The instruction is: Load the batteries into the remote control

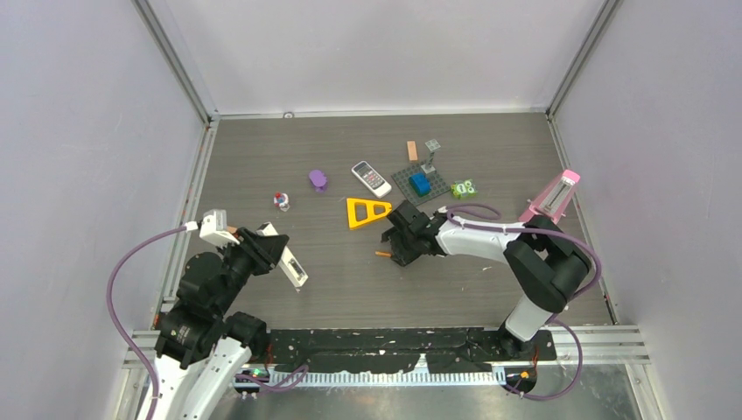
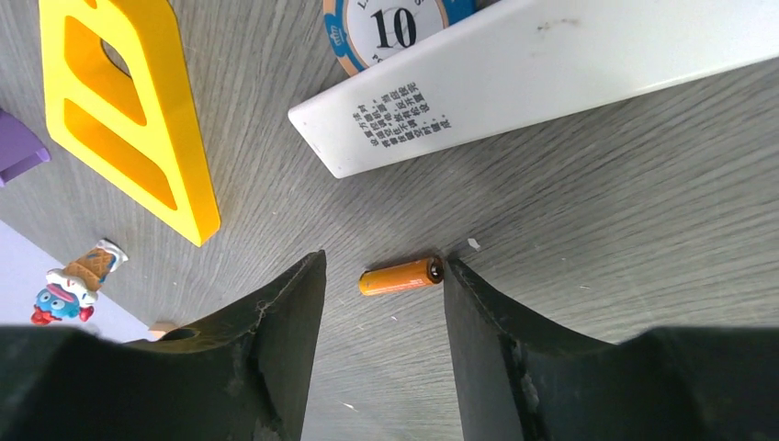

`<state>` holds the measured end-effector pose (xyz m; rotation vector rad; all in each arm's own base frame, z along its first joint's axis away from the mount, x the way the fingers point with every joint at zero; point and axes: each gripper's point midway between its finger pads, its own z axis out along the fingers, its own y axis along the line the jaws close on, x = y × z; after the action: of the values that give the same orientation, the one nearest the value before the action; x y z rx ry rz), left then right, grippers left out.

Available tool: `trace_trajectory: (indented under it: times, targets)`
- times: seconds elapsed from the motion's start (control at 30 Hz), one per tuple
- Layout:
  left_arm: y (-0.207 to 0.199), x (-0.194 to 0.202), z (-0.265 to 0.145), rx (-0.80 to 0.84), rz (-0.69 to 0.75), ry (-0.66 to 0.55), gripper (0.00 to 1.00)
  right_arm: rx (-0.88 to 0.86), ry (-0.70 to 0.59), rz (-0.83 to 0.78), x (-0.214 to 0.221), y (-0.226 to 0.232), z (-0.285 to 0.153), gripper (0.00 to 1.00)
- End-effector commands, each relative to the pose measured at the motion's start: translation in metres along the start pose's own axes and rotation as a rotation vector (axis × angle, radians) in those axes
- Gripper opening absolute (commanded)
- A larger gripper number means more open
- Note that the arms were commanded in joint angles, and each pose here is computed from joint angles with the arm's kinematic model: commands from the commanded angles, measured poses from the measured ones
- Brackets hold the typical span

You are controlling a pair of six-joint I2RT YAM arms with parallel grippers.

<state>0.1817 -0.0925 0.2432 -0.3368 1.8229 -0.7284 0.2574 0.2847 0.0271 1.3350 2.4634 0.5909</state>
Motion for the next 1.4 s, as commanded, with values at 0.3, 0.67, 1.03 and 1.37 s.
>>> trace_trajectory:
  times: [0.3,0.67,1.03,1.37]
  targets:
    - [-0.002,-0.004,0.004,0.011,0.006,-0.021,0.0,0.181,-0.099,-0.152,-0.02,-0.038,0.017,0.33]
    - [-0.005,0.002,0.006,0.059,0.068,-0.005,0.0,-0.028,-0.146,-0.453,-0.025,0.007,0.019,0.24]
    - [-0.055,0.017,-0.004,0.438,0.267,-0.014,0.0,-0.02,-0.156,-0.678,-0.018,0.028,0.002,0.61]
    - [-0.066,0.019,-0.01,0.547,0.312,-0.063,0.0,-0.013,-0.106,-0.774,0.002,0.026,-0.001,0.61]
